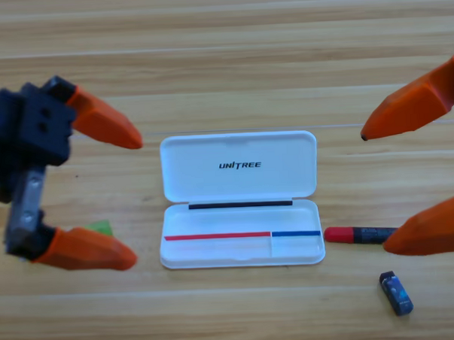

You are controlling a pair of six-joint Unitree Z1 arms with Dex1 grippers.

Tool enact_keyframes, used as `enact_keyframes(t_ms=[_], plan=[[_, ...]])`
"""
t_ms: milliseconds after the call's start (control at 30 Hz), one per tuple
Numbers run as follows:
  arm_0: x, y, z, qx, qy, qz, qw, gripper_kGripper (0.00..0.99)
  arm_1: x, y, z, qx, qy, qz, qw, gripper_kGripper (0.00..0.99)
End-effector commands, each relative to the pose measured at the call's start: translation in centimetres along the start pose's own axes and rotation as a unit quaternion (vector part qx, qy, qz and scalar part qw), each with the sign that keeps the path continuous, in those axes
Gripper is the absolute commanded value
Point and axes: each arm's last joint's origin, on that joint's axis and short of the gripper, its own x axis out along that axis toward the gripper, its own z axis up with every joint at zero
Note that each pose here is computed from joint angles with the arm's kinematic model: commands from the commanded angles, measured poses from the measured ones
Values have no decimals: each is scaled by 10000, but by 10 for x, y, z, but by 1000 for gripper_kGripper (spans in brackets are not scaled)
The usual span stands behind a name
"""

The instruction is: Clean up eraser and pencils

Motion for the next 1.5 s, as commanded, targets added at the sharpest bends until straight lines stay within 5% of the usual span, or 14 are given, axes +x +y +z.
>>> enact_keyframes(t_ms=[33,433,733,800,900,967,1233,1500], plan=[[-5,-10,-7,134,-120,-8,9998,990,15,2,-7,52,319,277,9991,948],[2,-3,1,264,-54,142,9995,990,8,4,-10,353,547,171,9977,948],[-6,11,4,311,269,1147,9926,980,54,-34,-43,2293,1980,-1356,9433,946],[-7,16,4,293,474,1545,9864,977,69,-42,-53,2629,2295,-1679,9220,948],[2,30,-1,330,1204,2530,9594,979,84,-51,-68,2996,2612,-1743,9009,946],[5,36,-10,410,1525,2632,9517,979,92,-54,-79,3091,2807,-1721,8922,946],[39,38,-44,605,2471,2319,9389,977,130,-71,-115,3894,3313,-1916,8378,943],[46,49,-65,432,2816,2172,9336,974,166,-86,-124,4154,3424,-1870,8218,942]])
